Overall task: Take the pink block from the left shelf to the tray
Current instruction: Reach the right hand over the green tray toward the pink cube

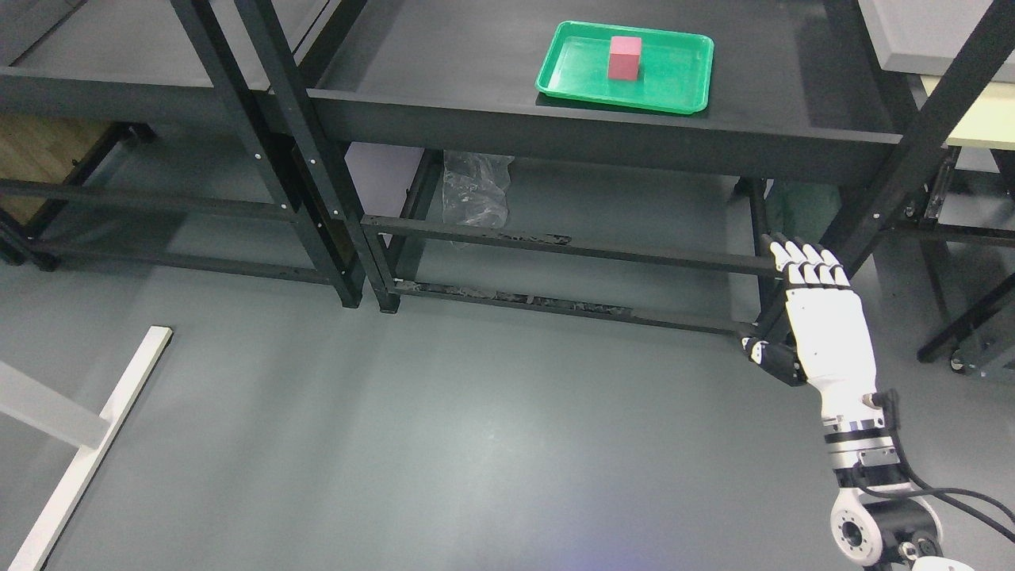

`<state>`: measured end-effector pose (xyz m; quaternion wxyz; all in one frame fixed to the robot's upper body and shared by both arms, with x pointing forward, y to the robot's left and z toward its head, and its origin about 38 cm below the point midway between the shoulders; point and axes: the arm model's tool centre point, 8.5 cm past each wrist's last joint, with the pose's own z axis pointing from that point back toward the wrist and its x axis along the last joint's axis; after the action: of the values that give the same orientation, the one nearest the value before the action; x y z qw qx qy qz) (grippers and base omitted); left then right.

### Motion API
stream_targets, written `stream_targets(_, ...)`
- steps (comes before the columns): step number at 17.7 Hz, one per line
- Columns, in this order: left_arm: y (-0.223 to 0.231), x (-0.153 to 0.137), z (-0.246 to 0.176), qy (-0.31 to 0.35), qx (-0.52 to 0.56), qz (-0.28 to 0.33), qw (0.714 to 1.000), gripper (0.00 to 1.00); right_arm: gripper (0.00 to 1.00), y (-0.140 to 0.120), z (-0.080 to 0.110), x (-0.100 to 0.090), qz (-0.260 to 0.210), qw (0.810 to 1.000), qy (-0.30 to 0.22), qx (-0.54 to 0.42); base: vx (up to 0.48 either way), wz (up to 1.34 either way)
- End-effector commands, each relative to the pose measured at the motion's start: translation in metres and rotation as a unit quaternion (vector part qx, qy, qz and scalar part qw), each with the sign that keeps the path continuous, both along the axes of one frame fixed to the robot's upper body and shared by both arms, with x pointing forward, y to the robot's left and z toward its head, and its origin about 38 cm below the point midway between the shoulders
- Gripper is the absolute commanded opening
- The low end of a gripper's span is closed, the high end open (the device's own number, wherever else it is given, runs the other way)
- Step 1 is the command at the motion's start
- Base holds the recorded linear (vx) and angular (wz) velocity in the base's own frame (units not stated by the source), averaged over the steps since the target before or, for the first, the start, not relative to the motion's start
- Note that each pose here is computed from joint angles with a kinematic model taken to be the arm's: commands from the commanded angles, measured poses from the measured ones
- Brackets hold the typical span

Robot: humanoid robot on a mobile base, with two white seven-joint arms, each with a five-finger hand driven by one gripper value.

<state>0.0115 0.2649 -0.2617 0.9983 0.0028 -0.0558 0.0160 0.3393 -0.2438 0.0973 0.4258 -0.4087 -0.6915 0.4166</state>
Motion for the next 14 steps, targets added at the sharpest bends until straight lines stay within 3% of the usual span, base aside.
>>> stream_targets(1, 0.0114, 0.0210, 0.0015, -0.020, 0.009, -0.003, 1.000, 1.00, 0.99, -0.0017, 0.0049, 0.0022, 0.007, 1.000, -0.008, 0.016, 0.304, 0.01)
stream_targets(14, 0.0114, 0.0210, 0.0015, -0.020, 0.009, -0.003, 1.000, 1.00, 0.99, -0.0009, 0.0061, 0.0044, 0.010, 1.000, -0.008, 0.025, 0.323, 0.10)
